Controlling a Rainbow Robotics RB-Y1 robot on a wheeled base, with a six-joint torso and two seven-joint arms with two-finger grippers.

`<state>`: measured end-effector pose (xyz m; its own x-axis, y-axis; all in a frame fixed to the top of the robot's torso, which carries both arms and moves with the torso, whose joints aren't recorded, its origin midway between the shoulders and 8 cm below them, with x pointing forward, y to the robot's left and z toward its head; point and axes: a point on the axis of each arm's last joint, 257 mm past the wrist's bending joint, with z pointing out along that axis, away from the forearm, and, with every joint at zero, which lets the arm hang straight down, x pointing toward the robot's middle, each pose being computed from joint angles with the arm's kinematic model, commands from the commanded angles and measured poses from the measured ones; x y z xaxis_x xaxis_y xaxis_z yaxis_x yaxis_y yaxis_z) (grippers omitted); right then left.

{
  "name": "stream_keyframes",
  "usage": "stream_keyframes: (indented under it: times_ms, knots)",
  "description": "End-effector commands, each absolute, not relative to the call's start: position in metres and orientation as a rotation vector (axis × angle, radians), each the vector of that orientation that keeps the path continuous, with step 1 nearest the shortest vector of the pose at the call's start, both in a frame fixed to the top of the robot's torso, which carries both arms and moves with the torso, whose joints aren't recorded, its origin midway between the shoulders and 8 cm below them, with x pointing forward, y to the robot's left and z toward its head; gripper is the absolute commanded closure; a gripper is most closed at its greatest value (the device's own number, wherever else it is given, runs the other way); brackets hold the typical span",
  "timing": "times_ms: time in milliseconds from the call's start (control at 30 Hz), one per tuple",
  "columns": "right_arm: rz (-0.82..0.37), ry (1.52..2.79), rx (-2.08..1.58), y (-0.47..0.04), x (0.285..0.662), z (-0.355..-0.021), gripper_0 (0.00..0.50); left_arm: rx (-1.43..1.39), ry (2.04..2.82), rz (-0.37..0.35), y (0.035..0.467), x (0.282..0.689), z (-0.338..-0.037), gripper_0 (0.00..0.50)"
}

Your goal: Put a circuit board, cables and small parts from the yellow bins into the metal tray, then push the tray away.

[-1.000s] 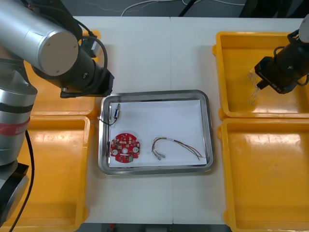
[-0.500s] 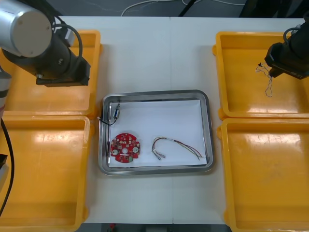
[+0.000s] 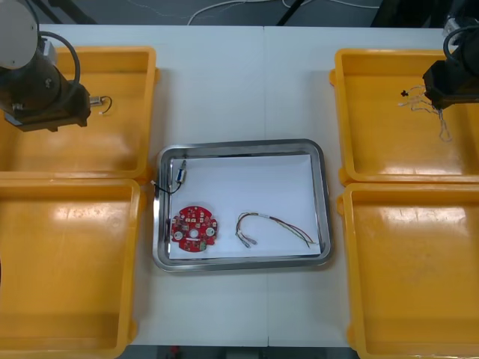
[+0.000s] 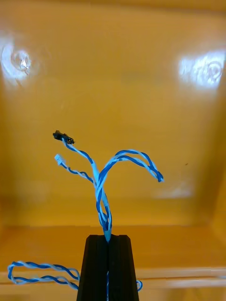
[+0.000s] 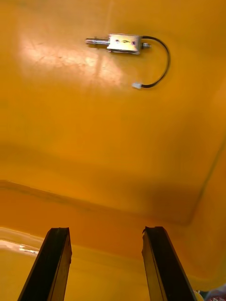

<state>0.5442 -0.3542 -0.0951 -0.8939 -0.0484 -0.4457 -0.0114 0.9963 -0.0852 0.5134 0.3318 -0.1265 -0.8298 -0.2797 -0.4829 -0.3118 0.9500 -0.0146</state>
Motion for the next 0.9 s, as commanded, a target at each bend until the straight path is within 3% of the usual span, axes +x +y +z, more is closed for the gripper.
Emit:
stream_keyframes:
  times_ms: [33, 100, 500, 900]
  knots:
    - [-0.209, 2.624, -0.139, -0.365, 0.54, -0.07, 0.5, -0.479, 2.534, 0.144, 0.364, 0.529, -0.09, 0.051]
    - [-0.224, 2.625, -0.202, -0.361, 0.537, -0.068, 0.5, -0.518, 2.531, 0.145, 0.368, 0.532, -0.092, 0.051]
    - [-0.236, 2.503, -0.635, -0.306, 0.54, -0.058, 0.5, -0.884, 2.383, -0.008, 0.367, 0.55, -0.095, 0.051]
    - [-0.292, 2.319, -1.027, -0.226, 0.535, -0.057, 0.5, -1.168, 2.11, -0.127, 0.377, 0.583, -0.087, 0.051]
